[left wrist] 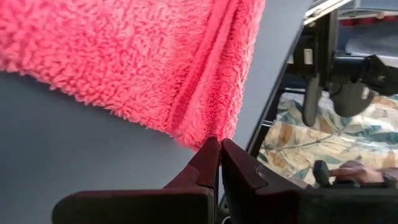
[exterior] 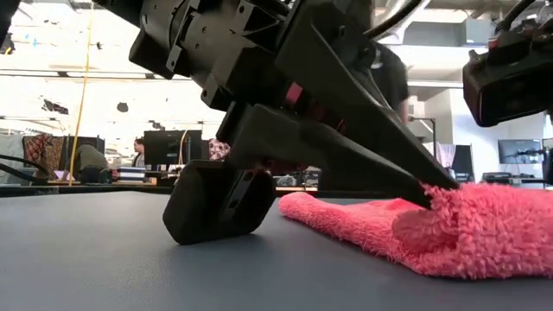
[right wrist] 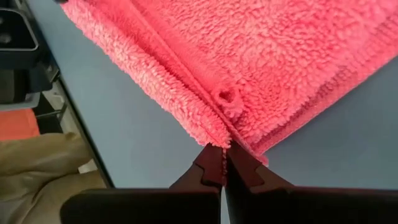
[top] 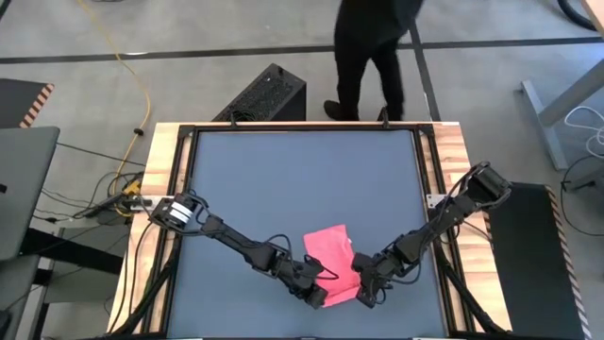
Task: Roll towel
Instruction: Roll the pink microfiber towel
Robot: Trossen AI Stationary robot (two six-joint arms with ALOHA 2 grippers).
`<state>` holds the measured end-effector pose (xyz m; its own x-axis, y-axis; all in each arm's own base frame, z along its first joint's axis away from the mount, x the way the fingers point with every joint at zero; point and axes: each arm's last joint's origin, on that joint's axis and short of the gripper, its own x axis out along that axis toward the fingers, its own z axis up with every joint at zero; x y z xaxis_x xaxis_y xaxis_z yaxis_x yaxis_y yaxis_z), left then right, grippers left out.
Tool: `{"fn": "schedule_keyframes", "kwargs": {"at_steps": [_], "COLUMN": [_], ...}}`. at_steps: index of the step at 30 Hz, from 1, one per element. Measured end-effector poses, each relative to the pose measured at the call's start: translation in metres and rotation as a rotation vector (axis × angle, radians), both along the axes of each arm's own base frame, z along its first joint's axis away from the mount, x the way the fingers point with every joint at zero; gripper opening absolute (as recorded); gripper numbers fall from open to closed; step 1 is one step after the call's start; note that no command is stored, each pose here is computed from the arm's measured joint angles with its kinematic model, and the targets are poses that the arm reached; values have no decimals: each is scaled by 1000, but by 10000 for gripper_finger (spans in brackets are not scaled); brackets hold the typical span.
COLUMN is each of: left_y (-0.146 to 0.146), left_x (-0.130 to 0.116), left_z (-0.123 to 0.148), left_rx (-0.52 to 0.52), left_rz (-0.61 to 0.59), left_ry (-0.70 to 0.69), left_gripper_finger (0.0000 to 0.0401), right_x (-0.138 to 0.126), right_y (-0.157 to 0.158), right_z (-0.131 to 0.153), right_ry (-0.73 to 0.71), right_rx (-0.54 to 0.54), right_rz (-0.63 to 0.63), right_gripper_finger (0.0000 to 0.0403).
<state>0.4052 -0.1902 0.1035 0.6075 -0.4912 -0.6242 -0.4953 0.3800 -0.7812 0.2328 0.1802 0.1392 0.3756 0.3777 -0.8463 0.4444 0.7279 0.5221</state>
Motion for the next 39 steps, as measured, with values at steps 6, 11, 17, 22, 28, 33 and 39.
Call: {"fn": "schedule_keyframes", "kwargs": {"at_steps": [6, 11, 17, 22, 28, 33, 39], "left_y": [0, 1, 1, 1, 1, 1, 1], "left_x": [0, -1, -2, -2, -2, -2, -2], "left_z": [0, -1, -1, -2, -2, -2, -2], "left_rx": [18, 24, 29, 33, 37, 47, 48], "left_rz": [21, 29, 29, 27, 25, 10, 8], "left_ry": [61, 77, 83, 86, 84, 70, 65], "left_gripper_finger": [0, 0, 0, 0, 0, 0, 0], "right_x": [2, 3, 1, 1, 2, 2, 2], "right_y": [-4, -5, -5, -5, -5, -6, -6], "right_z": [0, 0, -1, -1, -1, -1, -1], "right_ry": [-2, -3, 16, 16, 8, 1, -2], "right_rx": [-16, -16, -13, -12, -22, -31, -34], "right_rz": [-12, 5, 15, 11, 4, -3, -6], "right_gripper_finger": [22, 22, 22, 35, 103, 146, 155]}}
